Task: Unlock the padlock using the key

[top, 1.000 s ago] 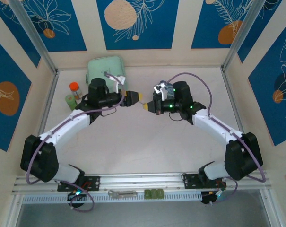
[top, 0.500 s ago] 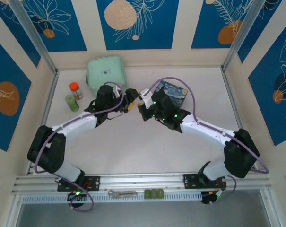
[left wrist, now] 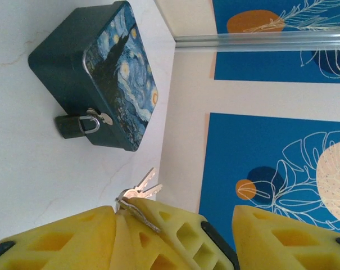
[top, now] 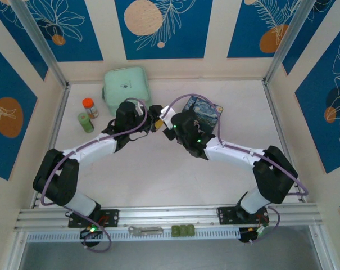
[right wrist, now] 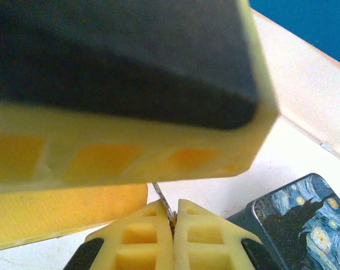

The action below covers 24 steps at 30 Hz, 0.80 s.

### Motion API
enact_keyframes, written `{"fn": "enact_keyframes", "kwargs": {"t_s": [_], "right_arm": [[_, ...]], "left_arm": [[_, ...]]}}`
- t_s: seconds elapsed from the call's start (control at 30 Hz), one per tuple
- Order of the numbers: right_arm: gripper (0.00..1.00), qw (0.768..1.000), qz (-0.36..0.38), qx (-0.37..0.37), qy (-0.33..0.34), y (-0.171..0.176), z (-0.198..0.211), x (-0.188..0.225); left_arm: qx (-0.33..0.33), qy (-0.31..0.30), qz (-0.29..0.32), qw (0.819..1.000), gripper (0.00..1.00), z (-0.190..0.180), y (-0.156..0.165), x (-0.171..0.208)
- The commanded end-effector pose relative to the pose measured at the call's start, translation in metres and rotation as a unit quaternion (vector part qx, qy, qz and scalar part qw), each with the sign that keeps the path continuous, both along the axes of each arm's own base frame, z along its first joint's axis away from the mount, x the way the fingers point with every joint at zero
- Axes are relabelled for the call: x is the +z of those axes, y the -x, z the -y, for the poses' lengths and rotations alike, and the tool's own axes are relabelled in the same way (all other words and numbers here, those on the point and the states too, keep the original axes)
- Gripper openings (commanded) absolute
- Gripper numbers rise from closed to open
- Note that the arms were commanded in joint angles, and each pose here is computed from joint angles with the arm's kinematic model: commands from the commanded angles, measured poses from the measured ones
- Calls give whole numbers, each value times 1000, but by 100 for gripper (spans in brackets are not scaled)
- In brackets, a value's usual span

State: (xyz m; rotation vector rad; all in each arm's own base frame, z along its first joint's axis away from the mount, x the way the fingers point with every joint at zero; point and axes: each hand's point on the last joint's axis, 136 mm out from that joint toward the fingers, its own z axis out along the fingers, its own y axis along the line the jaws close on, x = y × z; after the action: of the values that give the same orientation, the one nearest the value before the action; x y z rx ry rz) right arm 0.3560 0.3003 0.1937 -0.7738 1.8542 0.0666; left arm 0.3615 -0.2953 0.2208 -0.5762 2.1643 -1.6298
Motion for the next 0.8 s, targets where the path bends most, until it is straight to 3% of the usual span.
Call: {"fn": "enact_keyframes", "kwargs": {"t_s": [0.0,0.13,0.2,0.33,0.47,0.53,0.67,0.77], "right_arm": [[0,1000,7,-1,-4,1,1,3],[0,993,-79,18,-84,9,7,1],[0,975,-155,35,-157,14,14,4],[0,899,-284,97,-319,27,30,28],[0,831,-368,153,-389,40,42,43],[0,809,-391,168,-405,44,47,47],[0,797,-404,171,-415,48,60,45],[0,799,-404,164,-413,51,69,43]], "left_arm": [[6,9,17,1000,56,-1,-2,8],[12,-7,23,1000,62,-4,-5,5],[14,-18,34,999,68,-9,-6,5],[21,-64,67,996,78,-22,-11,3],[35,-105,105,988,79,-32,-20,-5],[30,-107,123,986,77,-28,-27,-11],[-8,-63,186,981,74,-1,-39,-15],[-31,-62,202,977,73,17,-49,-37]]}}
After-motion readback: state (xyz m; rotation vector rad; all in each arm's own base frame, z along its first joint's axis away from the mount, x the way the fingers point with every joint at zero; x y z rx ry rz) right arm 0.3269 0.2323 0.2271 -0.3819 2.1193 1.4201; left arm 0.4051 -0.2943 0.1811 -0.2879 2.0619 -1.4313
